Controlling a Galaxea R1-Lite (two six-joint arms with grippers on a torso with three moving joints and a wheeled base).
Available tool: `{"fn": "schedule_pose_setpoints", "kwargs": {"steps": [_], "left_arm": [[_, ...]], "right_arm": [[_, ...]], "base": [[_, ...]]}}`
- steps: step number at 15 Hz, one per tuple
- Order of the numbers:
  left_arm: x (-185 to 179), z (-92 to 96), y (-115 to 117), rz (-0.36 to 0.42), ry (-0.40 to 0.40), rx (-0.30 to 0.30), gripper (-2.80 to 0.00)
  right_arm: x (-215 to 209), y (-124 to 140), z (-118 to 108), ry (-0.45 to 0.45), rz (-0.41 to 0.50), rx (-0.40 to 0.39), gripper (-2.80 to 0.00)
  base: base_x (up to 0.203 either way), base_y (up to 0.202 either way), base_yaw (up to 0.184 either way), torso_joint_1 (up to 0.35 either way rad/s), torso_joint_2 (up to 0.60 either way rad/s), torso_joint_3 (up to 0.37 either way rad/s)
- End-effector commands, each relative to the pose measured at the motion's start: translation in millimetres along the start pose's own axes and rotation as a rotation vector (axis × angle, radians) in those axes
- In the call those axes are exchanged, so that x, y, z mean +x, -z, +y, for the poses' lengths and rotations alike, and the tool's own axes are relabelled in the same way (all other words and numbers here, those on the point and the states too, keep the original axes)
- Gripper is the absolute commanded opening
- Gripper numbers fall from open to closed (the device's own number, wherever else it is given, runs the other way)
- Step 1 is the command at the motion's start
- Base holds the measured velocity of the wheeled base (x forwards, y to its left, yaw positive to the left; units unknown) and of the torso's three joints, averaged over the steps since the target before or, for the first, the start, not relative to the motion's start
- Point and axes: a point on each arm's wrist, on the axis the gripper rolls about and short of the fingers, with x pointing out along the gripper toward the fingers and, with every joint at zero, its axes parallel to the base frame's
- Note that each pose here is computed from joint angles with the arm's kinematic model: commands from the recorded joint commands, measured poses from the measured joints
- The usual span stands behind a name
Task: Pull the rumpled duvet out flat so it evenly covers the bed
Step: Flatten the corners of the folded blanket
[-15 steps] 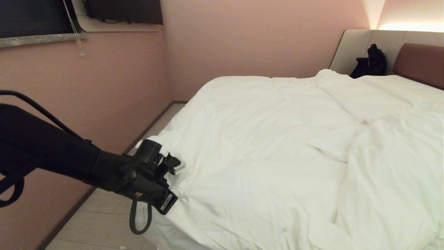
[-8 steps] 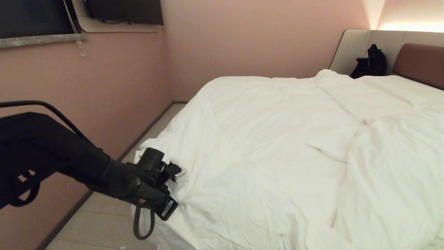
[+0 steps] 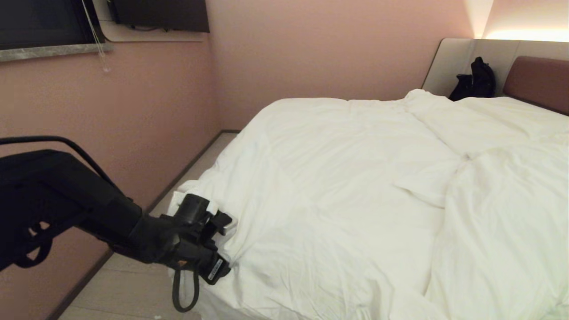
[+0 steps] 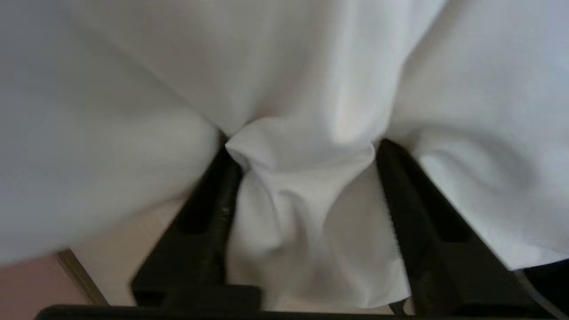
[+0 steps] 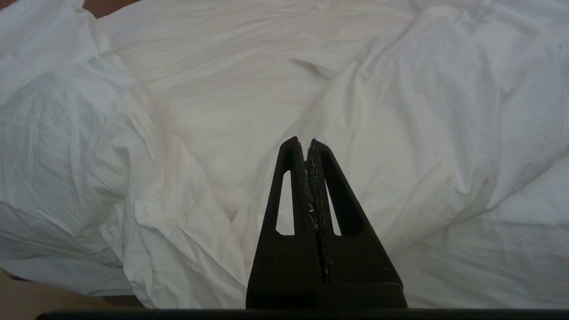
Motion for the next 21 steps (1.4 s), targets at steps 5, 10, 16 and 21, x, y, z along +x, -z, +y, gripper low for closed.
{"fn": "schedule_pose_setpoints", "kwargs": {"steps": [5,10,16,21], "left_arm": [[-79,-6.0,2,-0.255,-0.095,0.017,0.0],[-137,-10.3,4,-0.515,-0.162,-0.047,0.0],[-177,-4.6,-23,-0.762,-0.199,-0.088,-2.8],[-127,18.2,-80,-0.746,-0.182,-0.112,-2.8]], "right_arm": [[0,0,0,-0.001,-0.001,0.0,-2.8],[0,0,0,-0.001,0.001,0.0,-2.8],[0,0,0,-0.001,0.001,0.0,-2.8],[0,0,0,-0.001,0.001,0.0,-2.8]], "base": [[0.0,0.0,0.0,0.0,0.0,0.0],[0.0,0.0,0.0,0.0,0.0,0.0],[0.0,0.0,0.0,0.0,0.0,0.0],[0.0,0.0,0.0,0.0,0.0,0.0]]}}
